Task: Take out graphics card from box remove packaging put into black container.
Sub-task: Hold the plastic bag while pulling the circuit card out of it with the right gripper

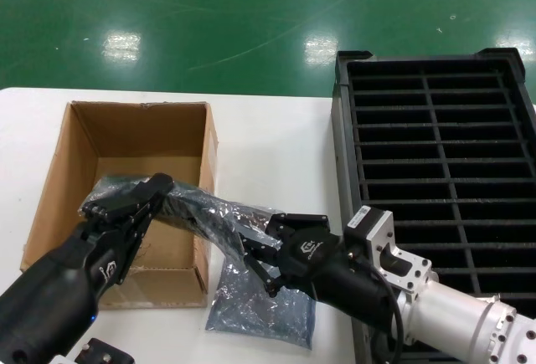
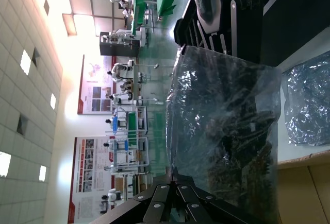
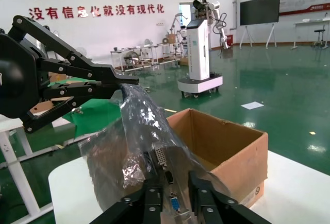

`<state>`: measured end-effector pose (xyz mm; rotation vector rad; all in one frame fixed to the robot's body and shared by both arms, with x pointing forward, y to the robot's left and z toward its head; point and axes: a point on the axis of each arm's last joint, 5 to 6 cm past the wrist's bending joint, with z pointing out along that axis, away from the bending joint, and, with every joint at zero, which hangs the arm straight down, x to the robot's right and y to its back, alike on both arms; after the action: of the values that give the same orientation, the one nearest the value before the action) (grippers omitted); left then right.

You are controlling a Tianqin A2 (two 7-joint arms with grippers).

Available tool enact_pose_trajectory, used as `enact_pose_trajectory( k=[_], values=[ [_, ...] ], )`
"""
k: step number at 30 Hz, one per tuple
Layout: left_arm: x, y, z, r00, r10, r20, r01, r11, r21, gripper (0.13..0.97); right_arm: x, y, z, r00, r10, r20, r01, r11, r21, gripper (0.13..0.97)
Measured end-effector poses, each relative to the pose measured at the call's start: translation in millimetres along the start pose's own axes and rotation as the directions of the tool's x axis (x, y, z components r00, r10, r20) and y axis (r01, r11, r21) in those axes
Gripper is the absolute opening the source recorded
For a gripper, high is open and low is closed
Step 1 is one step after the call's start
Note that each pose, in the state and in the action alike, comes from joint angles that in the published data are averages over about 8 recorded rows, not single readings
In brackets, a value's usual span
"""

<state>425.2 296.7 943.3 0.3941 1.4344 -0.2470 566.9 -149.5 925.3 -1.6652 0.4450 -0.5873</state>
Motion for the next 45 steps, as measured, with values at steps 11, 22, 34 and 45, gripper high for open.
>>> enact_pose_trajectory(
  k=[11, 22, 34, 45],
  values=[
    [0.0, 0.0, 0.0, 1.0, 0.0, 0.0, 0.0, 1.0, 0.0, 0.14, -0.6, -6.1, 10.3, 1.0, -0.002, 0.025, 0.001, 1.0, 0.021, 0.339],
    [0.0, 0.0, 0.0, 1.0, 0.0, 0.0, 0.0, 1.0, 0.0, 0.14, -8.0, -8.3, 19.9, 0.998, 0.019, 0.057, -0.021, 0.999, 0.027, 0.478],
    [0.0, 0.0, 0.0, 1.0, 0.0, 0.0, 0.0, 1.0, 0.0, 0.14, -7.0, -9.0, 21.9, 0.998, 0.046, 0.044, -0.047, 0.998, 0.032, 0.445],
    [0.0, 0.0, 0.0, 1.0, 0.0, 0.0, 0.0, 1.0, 0.0, 0.14, -3.5, -8.5, 17.8, 0.997, 0.067, 0.029, -0.068, 0.997, 0.036, 0.294]
  ],
)
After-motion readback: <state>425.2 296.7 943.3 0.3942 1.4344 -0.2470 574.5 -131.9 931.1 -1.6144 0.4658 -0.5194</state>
